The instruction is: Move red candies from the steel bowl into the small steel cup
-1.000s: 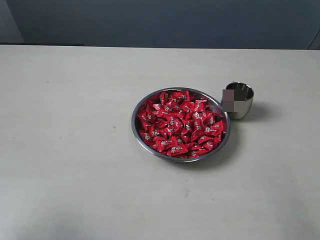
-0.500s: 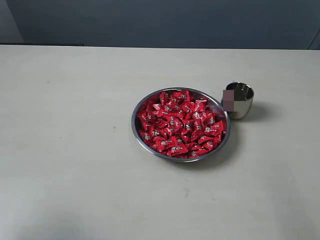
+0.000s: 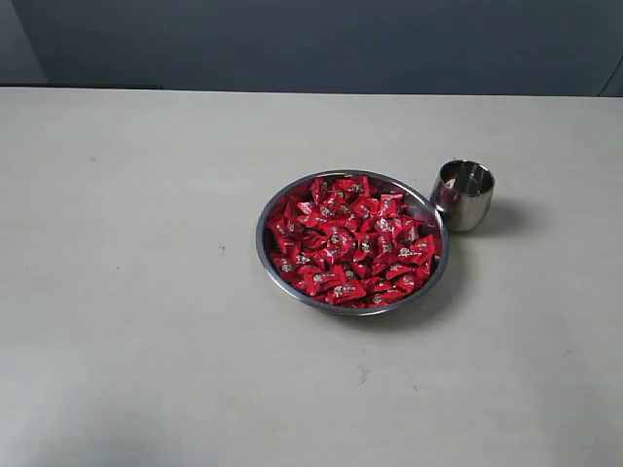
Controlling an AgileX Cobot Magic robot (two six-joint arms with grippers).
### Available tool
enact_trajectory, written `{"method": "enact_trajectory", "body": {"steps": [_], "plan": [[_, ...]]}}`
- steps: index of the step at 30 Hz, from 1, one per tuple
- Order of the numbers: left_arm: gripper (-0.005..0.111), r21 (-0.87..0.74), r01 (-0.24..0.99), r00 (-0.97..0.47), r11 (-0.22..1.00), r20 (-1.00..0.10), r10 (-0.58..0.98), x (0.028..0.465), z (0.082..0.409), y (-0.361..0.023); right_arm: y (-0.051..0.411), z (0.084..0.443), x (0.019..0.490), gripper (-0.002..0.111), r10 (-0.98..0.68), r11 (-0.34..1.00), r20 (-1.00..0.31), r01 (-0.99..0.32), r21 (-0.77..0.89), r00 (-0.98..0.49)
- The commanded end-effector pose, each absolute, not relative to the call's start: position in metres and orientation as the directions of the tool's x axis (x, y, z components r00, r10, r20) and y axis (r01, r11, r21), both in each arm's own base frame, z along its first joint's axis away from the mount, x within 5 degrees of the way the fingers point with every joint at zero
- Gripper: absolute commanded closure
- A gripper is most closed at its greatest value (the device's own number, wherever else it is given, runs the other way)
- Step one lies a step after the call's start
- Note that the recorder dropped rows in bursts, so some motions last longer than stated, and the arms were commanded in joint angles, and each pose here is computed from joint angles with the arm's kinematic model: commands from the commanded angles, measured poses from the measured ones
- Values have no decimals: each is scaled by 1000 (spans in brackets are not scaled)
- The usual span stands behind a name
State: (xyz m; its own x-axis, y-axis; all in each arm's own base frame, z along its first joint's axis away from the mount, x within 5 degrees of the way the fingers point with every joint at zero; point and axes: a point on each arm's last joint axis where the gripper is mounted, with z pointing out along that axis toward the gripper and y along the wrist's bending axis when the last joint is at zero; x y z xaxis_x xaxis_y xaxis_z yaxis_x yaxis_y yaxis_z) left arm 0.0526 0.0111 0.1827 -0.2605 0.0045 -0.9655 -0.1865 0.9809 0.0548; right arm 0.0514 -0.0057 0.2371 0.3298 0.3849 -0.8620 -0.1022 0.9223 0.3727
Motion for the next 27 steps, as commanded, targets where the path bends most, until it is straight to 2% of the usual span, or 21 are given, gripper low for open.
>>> {"method": "enact_trajectory", "body": {"steps": [1, 7, 11, 14, 17, 19, 22, 24, 27], "plan": [[106, 55, -181, -250, 982, -968, 9, 53, 183, 11, -7, 239, 50, 108, 386, 921, -851, -100, 376, 356], [106, 55, -181, -250, 982, -968, 9, 53, 183, 11, -6, 238, 51, 108, 399, 916, -850, -104, 387, 344], [106, 55, -181, -250, 982, -968, 9, 53, 183, 11, -7, 241, 49, 108, 559, 827, -751, -174, 534, 351], [106, 55, -181, -250, 982, -968, 9, 53, 183, 11, -1, 263, 45, 108, 432, 902, -836, -183, 392, 339], [106, 55, -181, -250, 982, -968, 9, 53, 183, 11, 1, 299, 47, 108, 426, 904, -849, -185, 386, 312], [106, 55, -181, -250, 982, -968, 9, 53, 183, 11, 4, 327, 63, 108, 402, 914, -893, -156, 375, 205], [106, 55, -181, -250, 982, -968, 9, 53, 183, 11, 15, 368, 115, 108, 293, 947, -956, -133, 293, -18], [106, 55, -181, -250, 982, -968, 9, 53, 183, 11, 32, 380, 146, 108, 173, 959, -977, -205, 197, -128], [106, 55, -181, -250, 982, -968, 9, 53, 183, 11, 71, 375, 193, 108, 26, 932, -956, -338, 128, -291]]}}
